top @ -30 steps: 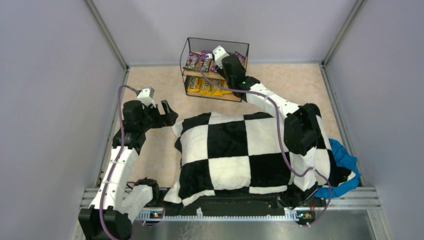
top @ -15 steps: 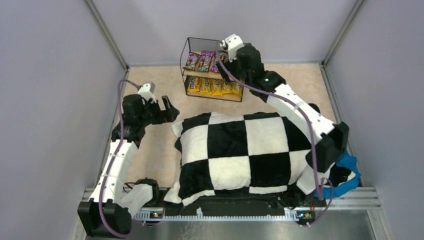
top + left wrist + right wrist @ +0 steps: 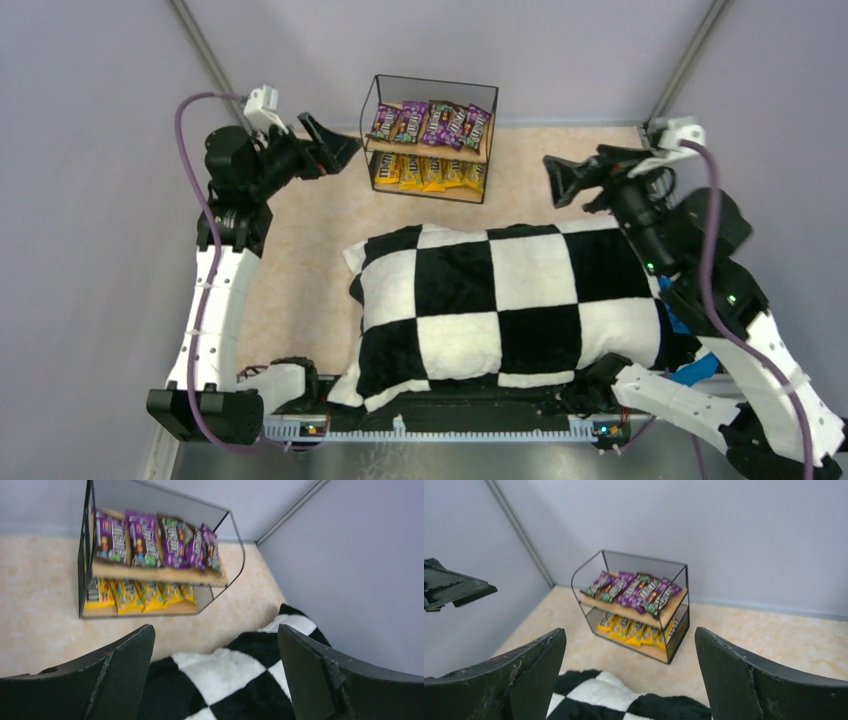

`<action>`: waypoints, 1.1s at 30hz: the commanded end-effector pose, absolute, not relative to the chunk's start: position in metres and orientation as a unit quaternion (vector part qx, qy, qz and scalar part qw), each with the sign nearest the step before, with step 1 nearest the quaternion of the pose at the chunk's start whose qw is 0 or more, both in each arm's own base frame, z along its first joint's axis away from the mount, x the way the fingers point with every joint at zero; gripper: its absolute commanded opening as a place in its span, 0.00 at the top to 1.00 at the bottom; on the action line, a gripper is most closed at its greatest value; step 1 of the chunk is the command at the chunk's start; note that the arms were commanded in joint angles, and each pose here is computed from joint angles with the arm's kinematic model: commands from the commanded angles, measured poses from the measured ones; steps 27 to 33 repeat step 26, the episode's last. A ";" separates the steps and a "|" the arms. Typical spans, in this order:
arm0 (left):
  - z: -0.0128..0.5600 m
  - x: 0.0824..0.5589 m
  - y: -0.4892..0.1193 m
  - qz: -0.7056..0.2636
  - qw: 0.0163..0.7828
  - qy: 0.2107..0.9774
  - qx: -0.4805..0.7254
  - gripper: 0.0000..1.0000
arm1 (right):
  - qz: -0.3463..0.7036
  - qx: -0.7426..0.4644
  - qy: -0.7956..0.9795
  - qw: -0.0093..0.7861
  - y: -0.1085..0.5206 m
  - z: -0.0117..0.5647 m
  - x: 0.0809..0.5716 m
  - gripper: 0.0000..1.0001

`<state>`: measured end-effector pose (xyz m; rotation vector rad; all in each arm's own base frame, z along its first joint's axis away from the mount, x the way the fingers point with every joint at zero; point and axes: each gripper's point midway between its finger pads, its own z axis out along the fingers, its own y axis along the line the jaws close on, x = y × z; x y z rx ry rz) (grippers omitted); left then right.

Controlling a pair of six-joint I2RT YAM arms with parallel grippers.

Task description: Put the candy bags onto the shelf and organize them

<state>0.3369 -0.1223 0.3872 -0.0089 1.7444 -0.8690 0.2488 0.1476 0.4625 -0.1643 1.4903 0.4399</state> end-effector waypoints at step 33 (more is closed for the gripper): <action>0.601 0.245 -0.091 -0.279 0.791 0.541 0.068 0.01 | 0.158 0.010 0.607 0.778 0.077 0.482 0.217 0.01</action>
